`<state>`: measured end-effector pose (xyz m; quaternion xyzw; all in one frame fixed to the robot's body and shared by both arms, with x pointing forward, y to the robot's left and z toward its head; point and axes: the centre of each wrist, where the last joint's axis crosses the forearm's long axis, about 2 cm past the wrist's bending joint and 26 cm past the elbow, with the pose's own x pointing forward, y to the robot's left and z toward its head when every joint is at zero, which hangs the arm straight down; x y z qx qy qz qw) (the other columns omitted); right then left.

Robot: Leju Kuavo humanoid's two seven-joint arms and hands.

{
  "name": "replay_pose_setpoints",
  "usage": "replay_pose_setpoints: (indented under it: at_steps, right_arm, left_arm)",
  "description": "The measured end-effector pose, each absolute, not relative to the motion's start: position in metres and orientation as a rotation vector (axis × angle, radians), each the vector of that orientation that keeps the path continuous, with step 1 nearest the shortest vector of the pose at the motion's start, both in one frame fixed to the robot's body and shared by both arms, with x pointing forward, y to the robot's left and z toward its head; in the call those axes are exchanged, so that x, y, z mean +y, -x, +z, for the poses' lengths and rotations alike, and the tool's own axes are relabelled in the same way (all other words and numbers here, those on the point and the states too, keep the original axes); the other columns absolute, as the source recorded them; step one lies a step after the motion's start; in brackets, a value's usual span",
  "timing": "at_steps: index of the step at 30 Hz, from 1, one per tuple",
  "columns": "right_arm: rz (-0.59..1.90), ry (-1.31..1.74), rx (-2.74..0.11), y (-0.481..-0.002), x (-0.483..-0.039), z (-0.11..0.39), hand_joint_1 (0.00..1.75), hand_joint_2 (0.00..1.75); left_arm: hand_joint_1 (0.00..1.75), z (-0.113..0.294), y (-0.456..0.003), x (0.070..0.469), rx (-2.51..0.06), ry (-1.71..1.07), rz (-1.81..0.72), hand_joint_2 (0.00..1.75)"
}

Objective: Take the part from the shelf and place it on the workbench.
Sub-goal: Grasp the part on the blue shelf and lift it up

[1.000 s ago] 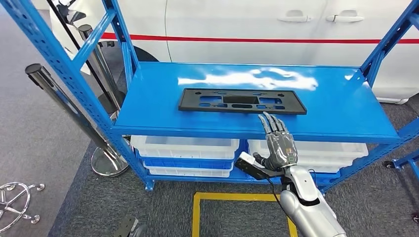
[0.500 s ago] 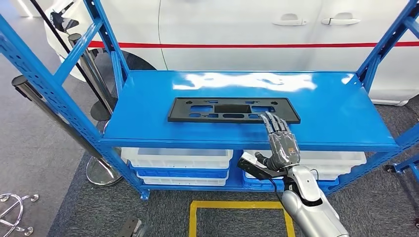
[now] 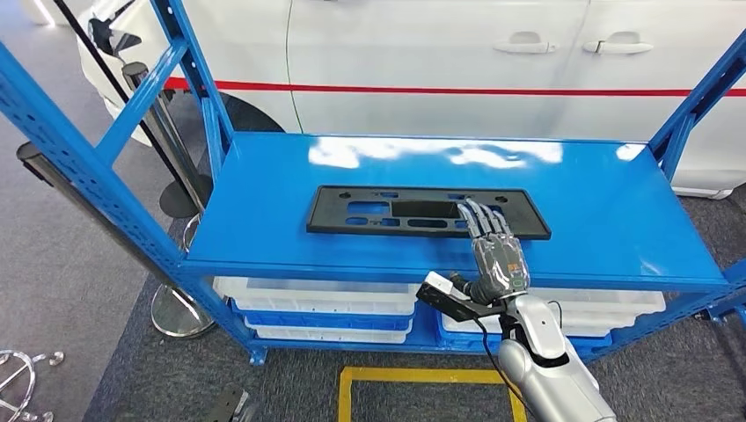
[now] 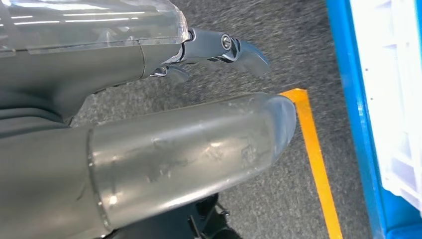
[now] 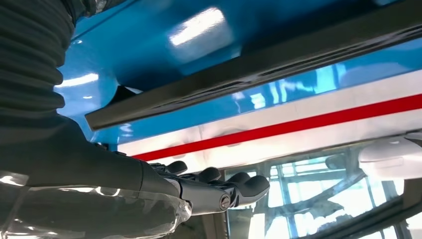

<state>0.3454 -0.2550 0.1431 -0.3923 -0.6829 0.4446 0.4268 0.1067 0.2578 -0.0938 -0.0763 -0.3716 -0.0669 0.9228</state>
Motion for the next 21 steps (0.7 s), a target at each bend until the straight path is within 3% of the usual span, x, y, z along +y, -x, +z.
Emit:
replay_pose_setpoints:
  at_steps: [21]
  right_arm:
    - [1.109,0.978,-1.713,-0.3457,-0.2545,0.1439,0.0,1.75]
  left_arm:
    - [0.0,-0.094,-0.1065,0.2609,-0.759,0.142,-0.129,0.0]
